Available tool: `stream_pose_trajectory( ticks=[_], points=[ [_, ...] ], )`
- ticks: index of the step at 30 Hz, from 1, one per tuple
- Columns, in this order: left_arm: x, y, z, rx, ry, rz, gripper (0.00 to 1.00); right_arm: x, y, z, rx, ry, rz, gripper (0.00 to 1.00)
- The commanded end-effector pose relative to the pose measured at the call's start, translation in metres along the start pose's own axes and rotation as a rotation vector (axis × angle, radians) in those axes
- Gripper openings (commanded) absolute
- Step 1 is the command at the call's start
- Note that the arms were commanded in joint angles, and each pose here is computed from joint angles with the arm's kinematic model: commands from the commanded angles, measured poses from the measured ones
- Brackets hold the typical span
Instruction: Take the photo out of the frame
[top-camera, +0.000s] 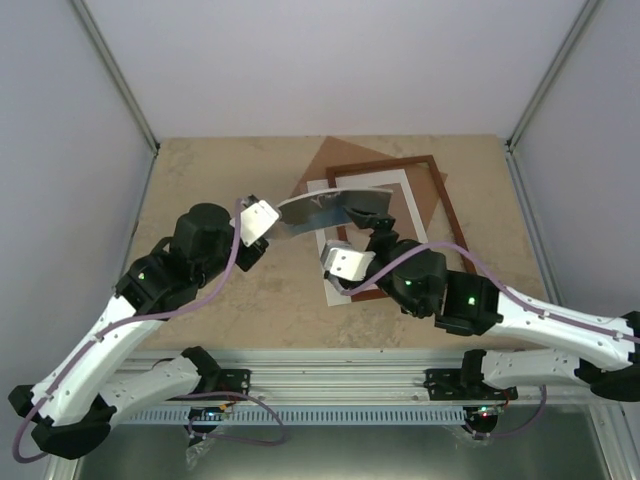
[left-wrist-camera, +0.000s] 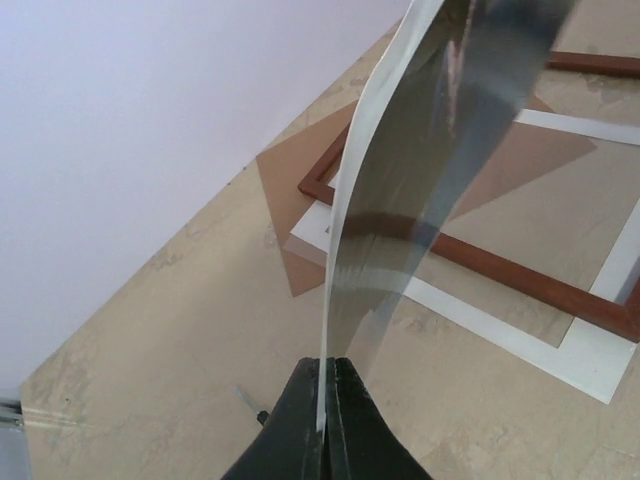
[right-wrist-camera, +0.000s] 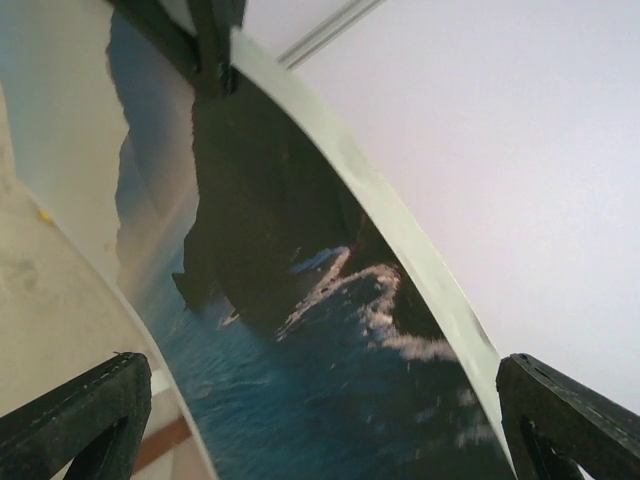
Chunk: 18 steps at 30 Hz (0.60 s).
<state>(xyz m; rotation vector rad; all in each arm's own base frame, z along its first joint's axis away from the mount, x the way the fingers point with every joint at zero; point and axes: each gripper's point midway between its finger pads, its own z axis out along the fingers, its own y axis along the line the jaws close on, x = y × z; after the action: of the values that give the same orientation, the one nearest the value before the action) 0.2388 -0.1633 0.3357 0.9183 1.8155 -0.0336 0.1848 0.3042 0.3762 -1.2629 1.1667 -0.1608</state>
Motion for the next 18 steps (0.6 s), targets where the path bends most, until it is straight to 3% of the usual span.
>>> stream_pose_trajectory(
  ticks=[1,7,18],
  points=[
    [0.002,0.005,-0.004,-0.073,0.01,0.065,0.0,0.004,0.008,0.01,-0.045,0.062,-0.151,0.95],
    [0.011,-0.003,-0.008,-0.101,0.015,0.134,0.0,-0.011,0.005,0.011,-0.089,0.031,-0.142,0.92],
    [0.015,-0.016,-0.008,-0.075,0.002,0.188,0.0,0.006,0.005,0.034,-0.193,0.112,-0.066,0.58]
  ],
)
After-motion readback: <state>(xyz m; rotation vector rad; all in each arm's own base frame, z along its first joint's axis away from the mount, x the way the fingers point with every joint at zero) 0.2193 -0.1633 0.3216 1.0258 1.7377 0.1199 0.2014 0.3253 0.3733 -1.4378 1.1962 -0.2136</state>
